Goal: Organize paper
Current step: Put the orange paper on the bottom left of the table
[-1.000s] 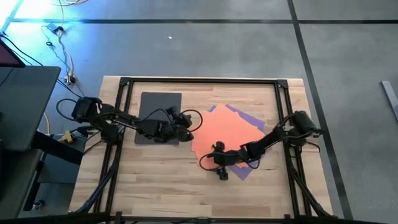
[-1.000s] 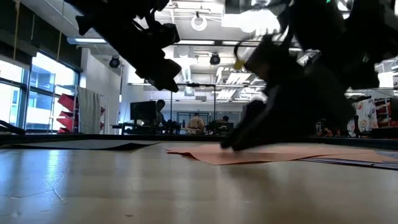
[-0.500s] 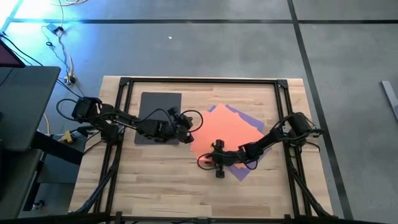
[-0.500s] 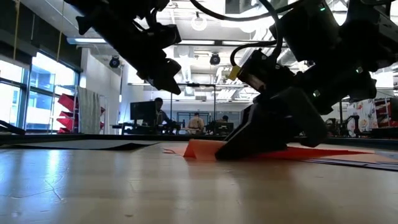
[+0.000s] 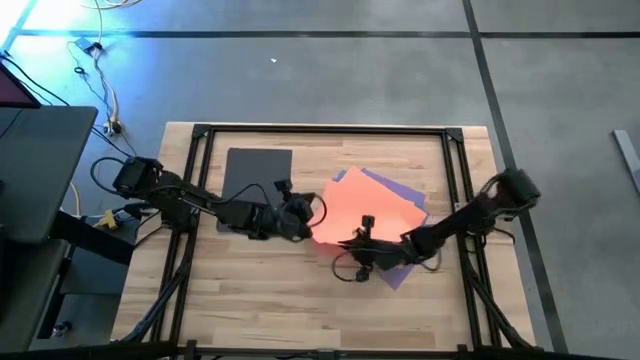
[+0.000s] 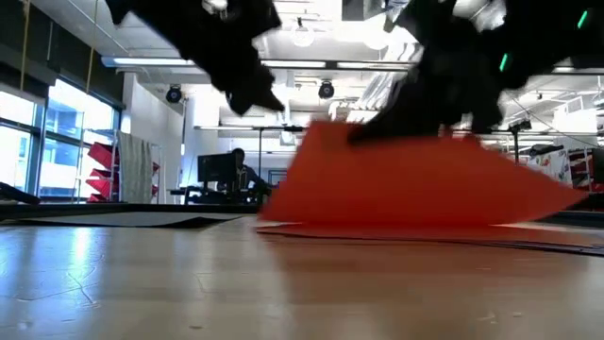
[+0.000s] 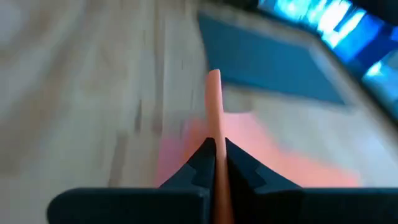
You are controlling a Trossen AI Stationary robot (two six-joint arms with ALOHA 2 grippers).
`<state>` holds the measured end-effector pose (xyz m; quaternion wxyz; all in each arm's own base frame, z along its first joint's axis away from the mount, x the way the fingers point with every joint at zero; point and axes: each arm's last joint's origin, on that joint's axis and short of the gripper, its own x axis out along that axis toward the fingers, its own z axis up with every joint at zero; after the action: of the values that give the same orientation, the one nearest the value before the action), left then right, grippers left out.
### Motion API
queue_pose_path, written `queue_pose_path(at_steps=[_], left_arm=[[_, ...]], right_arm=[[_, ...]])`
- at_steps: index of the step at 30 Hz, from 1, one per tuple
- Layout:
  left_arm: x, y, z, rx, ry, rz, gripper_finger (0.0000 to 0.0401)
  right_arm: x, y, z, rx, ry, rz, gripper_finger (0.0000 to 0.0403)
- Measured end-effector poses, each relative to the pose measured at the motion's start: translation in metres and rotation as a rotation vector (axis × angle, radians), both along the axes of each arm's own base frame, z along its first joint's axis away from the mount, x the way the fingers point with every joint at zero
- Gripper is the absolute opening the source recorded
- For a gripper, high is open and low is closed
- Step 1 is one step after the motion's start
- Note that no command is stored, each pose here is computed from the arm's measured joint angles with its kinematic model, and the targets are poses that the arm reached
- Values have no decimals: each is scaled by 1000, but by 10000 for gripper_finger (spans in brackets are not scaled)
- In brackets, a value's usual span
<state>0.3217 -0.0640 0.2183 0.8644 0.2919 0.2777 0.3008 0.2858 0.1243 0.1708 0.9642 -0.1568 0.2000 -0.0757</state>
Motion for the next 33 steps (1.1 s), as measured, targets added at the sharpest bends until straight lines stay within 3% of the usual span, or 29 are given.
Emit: queue_pose_path(at_steps=[7, 12, 16, 23, 26, 33], left_arm=[[-8, -48, 38, 307, 23, 136, 1], [-17, -81, 60, 346, -11, 123, 1], [-26, -100, 61, 346, -19, 59, 1], [-34, -112, 62, 388, 6, 41, 1], [-39, -117, 63, 424, 22, 64, 1], [-56, -141, 63, 470, 51, -27, 1]], right_arm=[[-18, 30, 36, 14, -127, 277, 0], [-8, 47, 28, -13, -242, 626, 0], [20, 60, 19, -40, -291, 728, 0], [90, 86, -10, -47, -181, 809, 0], [116, 91, -20, -89, -131, 842, 0], [163, 103, -19, -218, -107, 980, 0]])
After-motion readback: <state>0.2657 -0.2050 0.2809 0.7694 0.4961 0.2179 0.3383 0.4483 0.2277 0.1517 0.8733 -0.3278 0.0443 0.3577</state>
